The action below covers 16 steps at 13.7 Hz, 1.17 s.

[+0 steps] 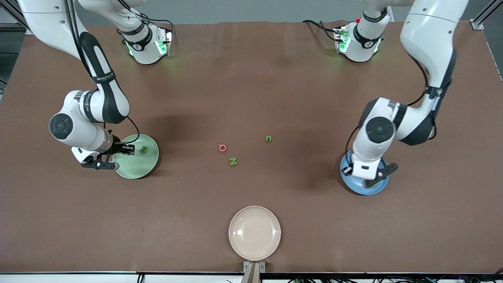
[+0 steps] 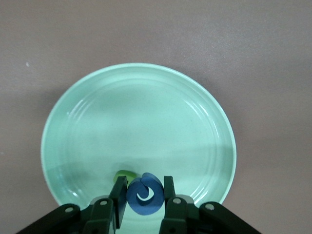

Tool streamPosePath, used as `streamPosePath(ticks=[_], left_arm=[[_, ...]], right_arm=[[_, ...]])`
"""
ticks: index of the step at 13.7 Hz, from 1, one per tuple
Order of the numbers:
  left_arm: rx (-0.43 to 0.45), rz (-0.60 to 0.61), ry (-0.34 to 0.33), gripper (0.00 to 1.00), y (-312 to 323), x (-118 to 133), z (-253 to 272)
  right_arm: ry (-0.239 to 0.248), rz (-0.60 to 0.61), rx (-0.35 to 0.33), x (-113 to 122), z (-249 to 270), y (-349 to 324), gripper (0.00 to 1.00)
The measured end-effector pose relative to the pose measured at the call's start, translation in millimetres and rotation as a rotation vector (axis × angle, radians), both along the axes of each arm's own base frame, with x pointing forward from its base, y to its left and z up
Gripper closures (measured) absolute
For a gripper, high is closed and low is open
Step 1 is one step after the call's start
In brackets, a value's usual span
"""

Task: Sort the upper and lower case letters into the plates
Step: 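Drop the x onto the blue plate, then grasp the green u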

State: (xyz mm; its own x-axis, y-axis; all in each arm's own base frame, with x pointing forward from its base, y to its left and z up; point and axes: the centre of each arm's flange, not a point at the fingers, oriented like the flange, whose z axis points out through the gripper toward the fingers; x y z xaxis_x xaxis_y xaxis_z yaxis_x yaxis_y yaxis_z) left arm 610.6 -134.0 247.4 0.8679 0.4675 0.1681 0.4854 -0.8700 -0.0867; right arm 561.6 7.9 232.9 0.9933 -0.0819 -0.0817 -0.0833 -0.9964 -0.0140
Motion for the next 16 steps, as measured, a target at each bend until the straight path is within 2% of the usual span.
streamPosePath(ticks=[1,2,6,9,13,14,16], left_arm=[[-0.007,-0.005,-0.009,0.74,20,-5,-10],[-0.016,-0.001,-0.013,0.69,33,-9,-19],[-0.034,-0.011,-0.030,0.29,28,-12,-16],[-0.059,-0.025,-0.023,0.01,-41,-27,10],[-0.148,0.060,-0.018,0.00,-181,-78,19],[-0.167,0.087,-0.009,0.00,-213,-91,12],[-0.192,0.114,0.028,0.01,-268,-114,-13]], right_arm=[[-0.010,-0.001,-0.002,-2,-3,-1,0.65],[-0.020,-0.002,-0.003,-3,-4,-2,0.65],[-0.040,-0.014,-0.008,-8,-12,-10,0.65],[-0.048,-0.024,-0.015,-15,-25,-20,0.65],[-0.048,-0.030,-0.022,-18,-38,-28,0.65],[-0.046,-0.030,-0.022,-18,-39,-30,0.61],[-0.048,-0.028,-0.021,-18,-38,-29,0.41]])
